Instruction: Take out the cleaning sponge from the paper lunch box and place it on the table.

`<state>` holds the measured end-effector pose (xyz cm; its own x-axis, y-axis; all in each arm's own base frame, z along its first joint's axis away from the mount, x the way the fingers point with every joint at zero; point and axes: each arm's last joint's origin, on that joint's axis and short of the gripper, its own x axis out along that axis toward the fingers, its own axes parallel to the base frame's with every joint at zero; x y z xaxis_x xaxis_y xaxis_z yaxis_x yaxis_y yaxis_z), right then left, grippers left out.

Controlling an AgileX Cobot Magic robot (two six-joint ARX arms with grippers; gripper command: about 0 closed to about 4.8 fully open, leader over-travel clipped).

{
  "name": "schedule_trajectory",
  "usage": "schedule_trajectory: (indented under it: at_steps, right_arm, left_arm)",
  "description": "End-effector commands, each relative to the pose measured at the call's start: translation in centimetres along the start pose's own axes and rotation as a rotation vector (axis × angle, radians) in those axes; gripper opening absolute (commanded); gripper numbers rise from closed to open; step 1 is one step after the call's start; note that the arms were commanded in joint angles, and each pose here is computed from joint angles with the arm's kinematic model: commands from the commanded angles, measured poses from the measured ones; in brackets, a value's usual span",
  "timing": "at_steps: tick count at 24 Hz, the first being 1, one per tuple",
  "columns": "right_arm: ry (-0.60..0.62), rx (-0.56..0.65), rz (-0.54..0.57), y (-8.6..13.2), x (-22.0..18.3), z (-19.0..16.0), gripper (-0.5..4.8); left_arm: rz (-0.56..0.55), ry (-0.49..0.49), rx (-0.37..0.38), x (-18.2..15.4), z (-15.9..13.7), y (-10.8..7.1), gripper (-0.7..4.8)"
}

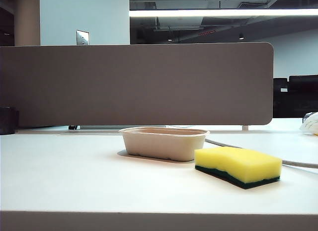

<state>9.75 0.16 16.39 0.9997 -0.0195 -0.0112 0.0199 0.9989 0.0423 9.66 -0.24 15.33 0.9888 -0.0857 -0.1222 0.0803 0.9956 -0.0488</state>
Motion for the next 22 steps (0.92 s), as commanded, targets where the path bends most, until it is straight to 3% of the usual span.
schedule_trajectory:
  at_steps: [1, 17, 22]
  right_arm:
    - [-0.021, -0.001, 0.004, 0.02, -0.03, 0.31, -0.08]
    - [-0.021, -0.001, 0.003, 0.02, -0.03, 0.31, -0.08]
    - [-0.021, -0.001, 0.004, 0.02, -0.03, 0.31, -0.08]
  left_arm:
    - [-0.003, -0.009, 0.002, -0.01, 0.11, -0.01, -0.05]
    - [-0.002, -0.009, 0.001, -0.01, 0.11, 0.00, -0.05]
    - [0.061, -0.015, 0.001, -0.01, 0.16, 0.18, -0.05]
